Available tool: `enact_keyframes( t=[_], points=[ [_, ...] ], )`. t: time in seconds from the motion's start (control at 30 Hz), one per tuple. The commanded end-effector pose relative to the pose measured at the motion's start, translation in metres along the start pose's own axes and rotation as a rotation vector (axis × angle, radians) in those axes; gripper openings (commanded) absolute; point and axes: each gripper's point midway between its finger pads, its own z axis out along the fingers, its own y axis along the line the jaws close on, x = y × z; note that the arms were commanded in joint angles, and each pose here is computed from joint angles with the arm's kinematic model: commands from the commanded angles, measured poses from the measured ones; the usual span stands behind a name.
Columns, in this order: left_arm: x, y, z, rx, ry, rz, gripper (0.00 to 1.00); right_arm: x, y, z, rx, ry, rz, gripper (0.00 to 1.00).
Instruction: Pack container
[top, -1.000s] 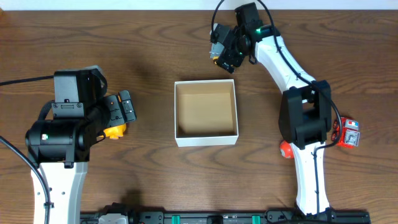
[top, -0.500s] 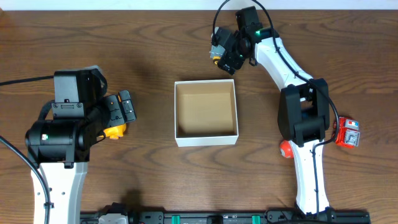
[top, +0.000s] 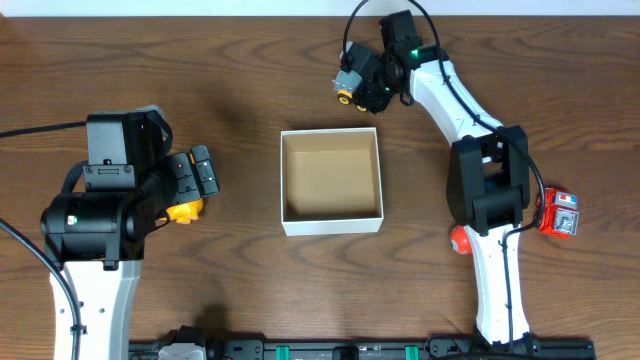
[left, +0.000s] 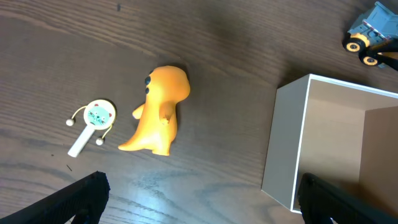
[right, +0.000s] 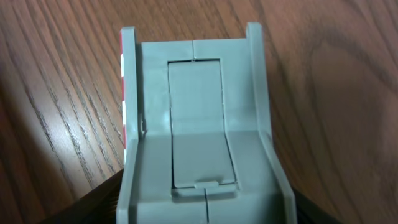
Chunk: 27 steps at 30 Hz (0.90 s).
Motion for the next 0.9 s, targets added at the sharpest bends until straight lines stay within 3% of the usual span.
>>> enact_keyframes(
  t=[0.0,0.23,0.37,0.47,0.6,0.87],
  points=[
    [-0.005,-0.002,-0.004,0.011,-0.013,-0.017,0.98,0.006,0.000,0.007,-0.014,0.007,0.021,0.57],
    [-0.005,-0.002,-0.004,0.011,-0.013,-0.017,0.98,0.006,0.000,0.007,-0.015,0.007,0.027,0.48],
    [-0.005,-0.002,-0.004,0.011,-0.013,-0.017,0.98,0.006,0.000,0.007,-0.013,0.006,0.068,0.35],
    [-0.005,-0.002,-0.004,0.011,-0.013,-0.017,0.98,0.006,0.000,0.007,-0.012,0.007,0.078,0.17],
    [-0.005,-0.002,-0.004,0.011,-0.013,-0.017,0.98,0.004,-0.002,0.004,-0.007,0.004,0.093,0.02],
    [-0.005,-0.002,-0.004,0.011,-0.013,-0.017,0.98,-0.015,-0.025,-0.022,0.115,-0.035,0.168,0.01]
  ],
)
